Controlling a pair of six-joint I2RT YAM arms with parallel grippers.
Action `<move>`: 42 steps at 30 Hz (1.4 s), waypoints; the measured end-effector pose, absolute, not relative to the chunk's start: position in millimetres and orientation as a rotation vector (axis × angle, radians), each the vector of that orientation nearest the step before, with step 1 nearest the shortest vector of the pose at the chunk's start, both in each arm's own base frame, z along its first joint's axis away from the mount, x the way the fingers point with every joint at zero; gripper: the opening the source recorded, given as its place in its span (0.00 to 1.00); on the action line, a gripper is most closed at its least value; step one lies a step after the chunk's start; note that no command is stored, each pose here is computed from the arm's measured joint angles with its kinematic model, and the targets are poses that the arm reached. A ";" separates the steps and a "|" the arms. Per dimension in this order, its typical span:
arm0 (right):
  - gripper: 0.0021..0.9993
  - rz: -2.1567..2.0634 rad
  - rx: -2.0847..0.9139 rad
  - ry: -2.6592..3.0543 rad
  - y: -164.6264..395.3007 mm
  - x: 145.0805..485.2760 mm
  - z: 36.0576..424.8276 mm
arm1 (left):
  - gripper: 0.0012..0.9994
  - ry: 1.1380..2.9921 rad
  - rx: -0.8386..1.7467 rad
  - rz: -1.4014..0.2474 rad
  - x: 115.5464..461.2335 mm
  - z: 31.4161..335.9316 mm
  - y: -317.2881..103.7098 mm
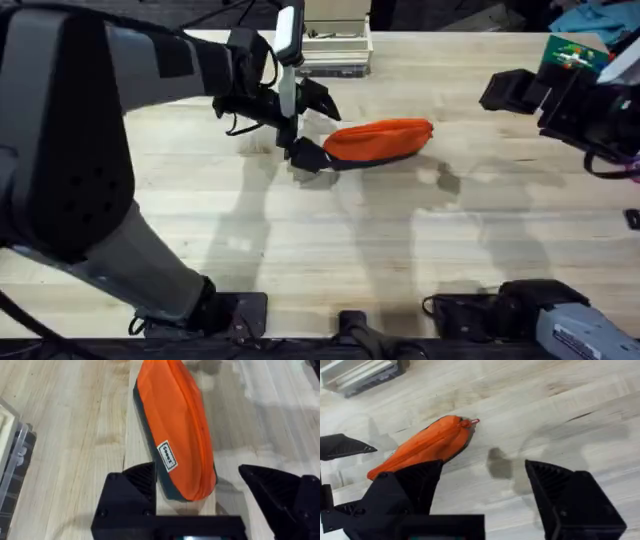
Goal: Unzip the bag, pick up the pens from the table one at a time and place them inside, then zip the bag closed.
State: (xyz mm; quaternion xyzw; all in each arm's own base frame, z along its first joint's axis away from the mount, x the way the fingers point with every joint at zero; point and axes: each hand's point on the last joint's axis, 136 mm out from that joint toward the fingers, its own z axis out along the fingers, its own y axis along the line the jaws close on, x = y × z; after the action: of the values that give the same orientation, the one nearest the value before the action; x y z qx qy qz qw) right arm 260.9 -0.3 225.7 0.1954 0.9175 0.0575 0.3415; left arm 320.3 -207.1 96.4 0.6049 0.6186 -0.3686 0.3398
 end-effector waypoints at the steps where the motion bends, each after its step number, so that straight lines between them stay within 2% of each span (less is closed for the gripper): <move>1: 1.00 0.148 0.509 2.389 -0.3 260.4 225.2 | 0.99 1.610 1.575 -0.959 320.3 96.4 -207.1; 12: 1.00 0.139 0.491 2.401 -0.4 258.8 223.7 | 1.00 1.630 1.576 -0.956 316.2 101.6 -204.8; 15: 1.00 0.127 0.452 2.402 -0.4 256.8 225.3 | 1.00 1.625 1.578 -0.887 318.2 119.0 -202.2; 16: 1.00 0.122 0.435 2.400 -0.5 254.7 226.8 | 1.00 1.627 1.573 -0.858 318.8 127.6 -200.8; 17: 1.00 0.111 0.385 2.385 -0.5 246.2 233.2 | 1.00 1.640 1.546 -0.793 317.9 151.8 -197.2; 20: 1.00 0.131 0.293 2.368 5.3 236.6 241.2 | 1.00 1.695 1.512 -0.749 310.4 170.4 -190.8; 26: 1.00 0.200 0.129 2.366 21.3 216.7 247.3 | 0.99 1.861 1.440 -0.667 286.1 192.0 -172.3; 34: 1.00 0.233 0.074 2.416 27.7 188.9 240.6 | 1.00 2.049 1.241 -0.574 256.6 221.7 -149.5; 42: 1.00 0.234 0.060 2.383 28.0 178.3 246.1 | 1.00 2.165 0.972 -0.586 229.7 248.3 -136.7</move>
State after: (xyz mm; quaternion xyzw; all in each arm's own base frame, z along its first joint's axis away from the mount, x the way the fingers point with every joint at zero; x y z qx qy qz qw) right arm 178.3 28.0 246.1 0.0232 0.9263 0.0911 0.3647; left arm 229.7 -136.7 248.3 0.3739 0.8323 -0.2253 0.3415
